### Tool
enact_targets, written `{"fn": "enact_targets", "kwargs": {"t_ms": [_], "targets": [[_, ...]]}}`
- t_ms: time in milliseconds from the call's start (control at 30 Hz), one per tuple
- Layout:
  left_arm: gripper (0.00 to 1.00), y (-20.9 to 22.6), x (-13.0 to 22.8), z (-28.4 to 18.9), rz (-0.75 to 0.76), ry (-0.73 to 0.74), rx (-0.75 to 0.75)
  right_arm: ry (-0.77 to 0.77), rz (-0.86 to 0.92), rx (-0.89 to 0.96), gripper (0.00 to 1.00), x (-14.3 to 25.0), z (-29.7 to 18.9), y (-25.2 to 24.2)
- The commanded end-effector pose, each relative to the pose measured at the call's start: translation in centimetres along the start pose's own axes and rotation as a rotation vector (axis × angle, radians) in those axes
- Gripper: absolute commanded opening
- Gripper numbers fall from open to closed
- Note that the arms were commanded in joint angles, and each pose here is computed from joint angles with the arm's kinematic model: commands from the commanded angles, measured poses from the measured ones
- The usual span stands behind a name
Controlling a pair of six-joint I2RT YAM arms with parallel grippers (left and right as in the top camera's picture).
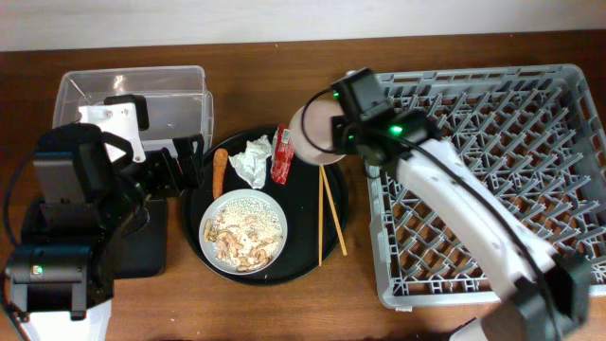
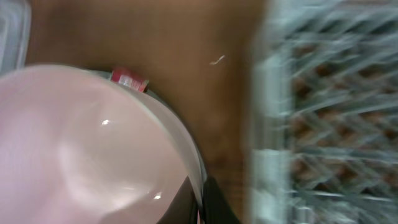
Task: Sort waste into correct bins and load items into the dishwasher rack
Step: 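Grasp the pink bowl with the right gripper and set it in the rack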
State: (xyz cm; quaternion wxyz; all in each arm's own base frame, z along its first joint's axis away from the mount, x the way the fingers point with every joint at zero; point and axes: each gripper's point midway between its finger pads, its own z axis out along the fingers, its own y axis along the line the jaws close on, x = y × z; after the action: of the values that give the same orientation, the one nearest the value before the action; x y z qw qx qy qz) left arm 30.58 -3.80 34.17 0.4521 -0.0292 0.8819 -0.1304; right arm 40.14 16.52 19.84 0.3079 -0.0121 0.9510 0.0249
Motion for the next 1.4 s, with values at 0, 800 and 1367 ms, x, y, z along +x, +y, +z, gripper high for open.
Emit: {"fn": "enact_targets", "kwargs": {"t_ms": [0,800,1367], "targets": [[0.99,0.3,-0.3,-0.2,-0.011,-0.012,-0.011,-0.216,0.06,0.407,0.04,-3.9,-6.5,-9.6],[0.99,0.3,-0.3,-0.2,-0.011,-0.012,-0.011,0.031,0.169,1.291,0.04,0.3,-3.4,-32.5],[0.99,0.3,-0.3,-0.2,-0.011,-0.012,-0.011,0.1,-0.041,1.214,0.04,1.1,2.5,-26.8]]}}
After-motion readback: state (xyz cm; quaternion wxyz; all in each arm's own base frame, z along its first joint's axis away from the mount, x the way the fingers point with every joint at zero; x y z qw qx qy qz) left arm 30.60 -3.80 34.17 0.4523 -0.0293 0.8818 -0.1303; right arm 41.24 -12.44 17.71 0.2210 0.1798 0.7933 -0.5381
